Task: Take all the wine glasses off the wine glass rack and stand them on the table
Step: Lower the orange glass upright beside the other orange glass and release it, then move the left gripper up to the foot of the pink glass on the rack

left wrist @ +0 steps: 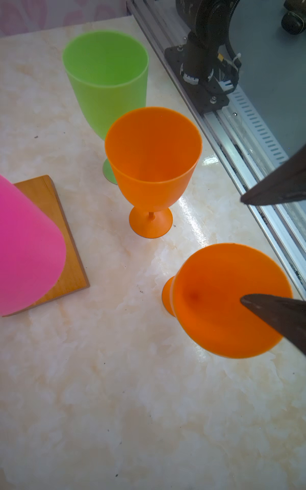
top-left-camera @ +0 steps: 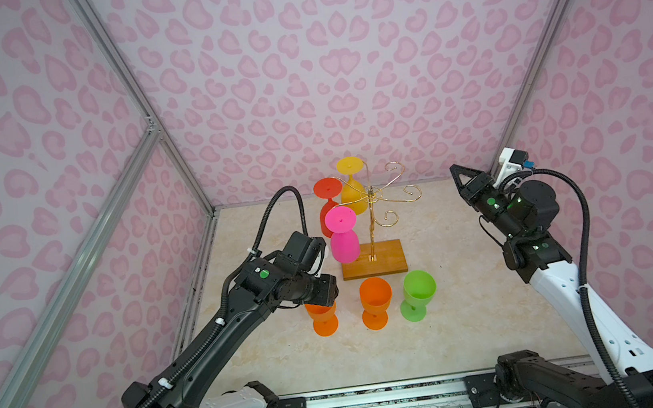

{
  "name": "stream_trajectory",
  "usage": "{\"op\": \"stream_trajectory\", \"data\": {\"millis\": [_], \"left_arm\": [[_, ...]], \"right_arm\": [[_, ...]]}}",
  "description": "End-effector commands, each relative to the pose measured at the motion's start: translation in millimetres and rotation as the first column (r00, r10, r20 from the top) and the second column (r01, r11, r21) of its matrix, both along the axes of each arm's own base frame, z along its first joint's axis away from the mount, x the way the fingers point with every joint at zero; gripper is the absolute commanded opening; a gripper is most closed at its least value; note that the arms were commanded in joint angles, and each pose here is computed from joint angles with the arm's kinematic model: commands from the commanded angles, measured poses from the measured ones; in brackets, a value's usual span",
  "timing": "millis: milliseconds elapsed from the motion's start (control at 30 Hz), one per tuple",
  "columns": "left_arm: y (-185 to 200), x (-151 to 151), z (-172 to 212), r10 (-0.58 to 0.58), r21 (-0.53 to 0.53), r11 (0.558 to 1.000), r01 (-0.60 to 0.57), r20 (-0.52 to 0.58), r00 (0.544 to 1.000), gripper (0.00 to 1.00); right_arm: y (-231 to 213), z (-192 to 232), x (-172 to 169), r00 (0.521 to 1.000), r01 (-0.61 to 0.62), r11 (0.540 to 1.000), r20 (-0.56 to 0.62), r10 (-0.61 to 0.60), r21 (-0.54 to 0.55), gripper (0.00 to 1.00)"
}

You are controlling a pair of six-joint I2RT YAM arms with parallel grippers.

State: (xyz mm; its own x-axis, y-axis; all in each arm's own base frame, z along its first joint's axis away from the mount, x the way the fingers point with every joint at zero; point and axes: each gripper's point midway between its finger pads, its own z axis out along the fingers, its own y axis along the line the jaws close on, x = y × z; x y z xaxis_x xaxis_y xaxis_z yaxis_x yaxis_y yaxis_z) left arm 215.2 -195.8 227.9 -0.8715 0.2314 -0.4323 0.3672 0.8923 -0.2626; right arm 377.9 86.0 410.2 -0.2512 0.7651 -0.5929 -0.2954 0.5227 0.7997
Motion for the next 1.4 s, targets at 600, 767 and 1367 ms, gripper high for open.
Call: {"op": "stream_trajectory", "data": {"millis": [600,767,1367], "left_arm": [[-16.3,42.8,163.5,0.245,-0.675,0.737,-0.009,0.255,0.936,0.7],[-7.9,67.9,147.5,0.289,-0.721,0.689,-0.071,0.183,0.94,0.69],[-29.4,97.9,133.7,0.214,-0.827,0.558,-0.07,0.062,0.975,0.63]], "right_arm": [[1.3,1.4,-4.7,1.0,-0.013,1.0,0.021,0.013,0.013,0.28],[-0.5,1.7,-7.3,1.0,-0.009,1.0,0.024,0.009,0.01,0.29],[-7.2,-3.1,-6.5,1.0,0.004,1.0,0.022,-0.004,0.019,0.29]]}}
